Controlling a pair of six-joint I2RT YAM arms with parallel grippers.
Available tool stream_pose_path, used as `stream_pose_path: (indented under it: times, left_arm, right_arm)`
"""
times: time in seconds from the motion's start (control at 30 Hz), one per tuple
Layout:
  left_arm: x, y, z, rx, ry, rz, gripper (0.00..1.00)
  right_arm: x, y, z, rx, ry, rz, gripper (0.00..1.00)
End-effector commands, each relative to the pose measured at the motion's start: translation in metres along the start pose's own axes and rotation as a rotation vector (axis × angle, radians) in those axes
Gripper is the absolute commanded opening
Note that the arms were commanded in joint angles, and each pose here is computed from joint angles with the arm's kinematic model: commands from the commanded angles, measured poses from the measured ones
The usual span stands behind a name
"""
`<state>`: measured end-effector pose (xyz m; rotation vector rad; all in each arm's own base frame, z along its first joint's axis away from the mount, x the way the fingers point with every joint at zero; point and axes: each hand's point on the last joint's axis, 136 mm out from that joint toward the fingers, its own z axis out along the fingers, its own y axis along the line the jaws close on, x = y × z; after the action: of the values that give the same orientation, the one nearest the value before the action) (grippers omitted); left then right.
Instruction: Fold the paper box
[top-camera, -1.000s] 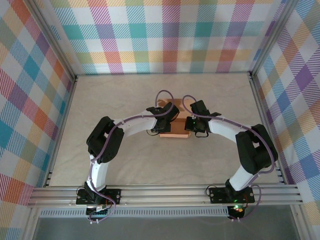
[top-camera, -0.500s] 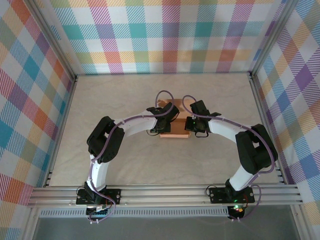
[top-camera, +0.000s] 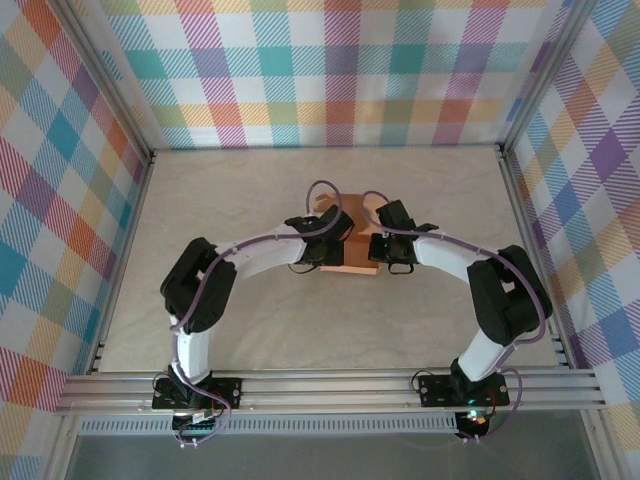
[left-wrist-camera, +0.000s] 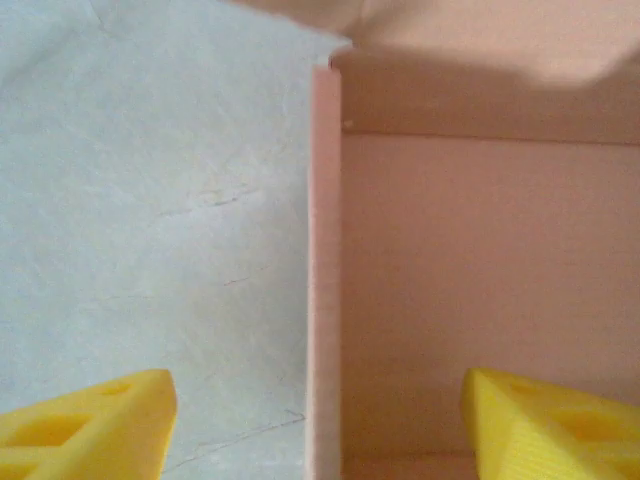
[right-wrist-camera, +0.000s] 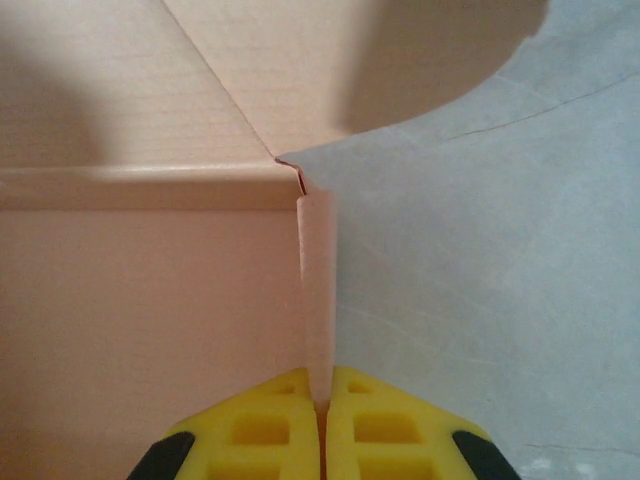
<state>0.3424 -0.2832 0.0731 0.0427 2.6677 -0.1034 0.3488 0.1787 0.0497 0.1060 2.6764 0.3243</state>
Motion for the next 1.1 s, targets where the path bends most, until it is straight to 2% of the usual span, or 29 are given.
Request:
stream_pose_path:
  times: [0.0,0.17,0.27,0.63,0.83,0.9,1.0,1.07]
  left_arm:
    - [-0.022,-0.005,-0.037,0.066,-0.13,-0.019,0.78]
    - [-0.036,0.017,-0.063,0.062,-0.264,-0.071,0.8]
    - [-0.041,0.036,-0.07,0.065,-0.303,-0.128,0.8]
    - [-0.035,0.107,-0.053,0.043,-0.268,-0.314,0.82]
    - [-0.036,0.109,-0.047,0.072,-0.261,-0.331,0.83]
    - [-0.036,0.106,-0.045,0.08,-0.26,-0.323,0.83]
    - [-0.036,0.104,-0.043,0.088,-0.258,-0.314,0.84]
    - [-0.036,0.104,-0.042,0.09,-0.256,-0.309,0.84]
  right_arm:
    - [-0.009,-0.004,-0.003,0.076,-0.023,-0.059,0.0]
    - [-0.009,-0.012,-0.002,0.179,-0.014,-0.119,0.0]
    - [-0.006,-0.019,0.003,0.251,-0.003,-0.152,0.0]
    - [0.002,-0.037,0.011,0.52,0.02,-0.256,0.0]
    - [-0.006,-0.029,0.005,0.483,-0.03,-0.221,0.0]
    - [-0.01,-0.026,0.002,0.465,-0.052,-0.214,0.04]
    - [-0.016,-0.021,-0.004,0.441,-0.084,-0.201,0.18]
    - [-0.02,-0.018,-0.008,0.422,-0.106,-0.191,0.22]
